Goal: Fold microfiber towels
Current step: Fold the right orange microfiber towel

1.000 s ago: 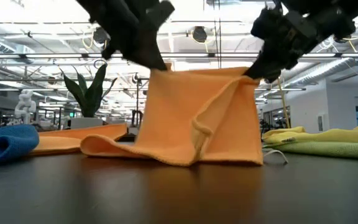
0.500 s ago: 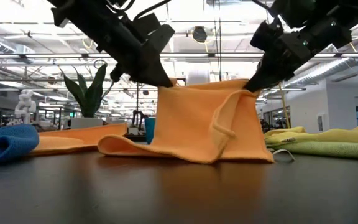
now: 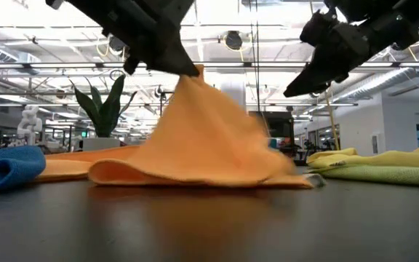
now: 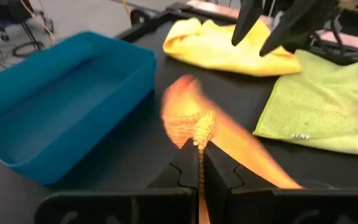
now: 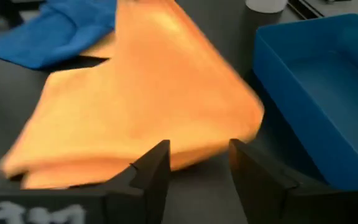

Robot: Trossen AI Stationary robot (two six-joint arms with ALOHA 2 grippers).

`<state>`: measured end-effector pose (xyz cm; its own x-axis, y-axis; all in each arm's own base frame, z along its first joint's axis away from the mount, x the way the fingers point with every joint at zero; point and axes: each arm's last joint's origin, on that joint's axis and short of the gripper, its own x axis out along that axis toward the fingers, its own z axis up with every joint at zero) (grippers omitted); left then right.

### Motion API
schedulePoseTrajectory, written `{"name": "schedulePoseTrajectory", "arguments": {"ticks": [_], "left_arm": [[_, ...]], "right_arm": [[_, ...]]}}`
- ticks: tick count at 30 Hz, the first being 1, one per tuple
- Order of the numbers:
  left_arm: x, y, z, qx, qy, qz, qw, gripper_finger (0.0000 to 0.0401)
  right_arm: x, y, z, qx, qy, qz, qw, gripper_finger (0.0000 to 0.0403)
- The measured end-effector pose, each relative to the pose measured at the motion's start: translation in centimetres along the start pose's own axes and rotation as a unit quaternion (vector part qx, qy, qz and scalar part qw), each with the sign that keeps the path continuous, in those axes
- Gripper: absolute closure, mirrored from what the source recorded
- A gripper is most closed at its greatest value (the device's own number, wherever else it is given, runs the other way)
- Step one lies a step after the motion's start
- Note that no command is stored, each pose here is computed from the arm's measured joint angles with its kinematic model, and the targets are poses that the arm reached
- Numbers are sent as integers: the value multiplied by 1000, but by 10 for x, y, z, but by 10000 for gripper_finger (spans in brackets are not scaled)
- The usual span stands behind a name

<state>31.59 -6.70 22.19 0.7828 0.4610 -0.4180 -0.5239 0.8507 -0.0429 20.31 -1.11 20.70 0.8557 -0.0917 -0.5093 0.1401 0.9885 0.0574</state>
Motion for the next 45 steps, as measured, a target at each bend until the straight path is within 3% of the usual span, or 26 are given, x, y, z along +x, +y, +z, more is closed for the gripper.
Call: {"name": "schedulePoseTrajectory", "arguments": {"ticks": [4,11,20,33,45], "left_arm": [[-13,-2,8,5,-19,-6,1000,396],[-27,-9,10,42,-24,-41,998,396],[-39,-24,4,119,-17,-114,986,396],[-65,-46,-8,215,-37,-168,961,396],[-76,-52,-14,230,-39,-173,957,396]], "right_arm": [[-1,10,0,10,-21,27,999,219],[9,26,-28,32,-99,123,987,213],[21,19,-56,-13,-147,116,982,194],[78,14,-50,-27,-143,88,985,95],[122,25,-40,-89,-144,205,964,90]]}}
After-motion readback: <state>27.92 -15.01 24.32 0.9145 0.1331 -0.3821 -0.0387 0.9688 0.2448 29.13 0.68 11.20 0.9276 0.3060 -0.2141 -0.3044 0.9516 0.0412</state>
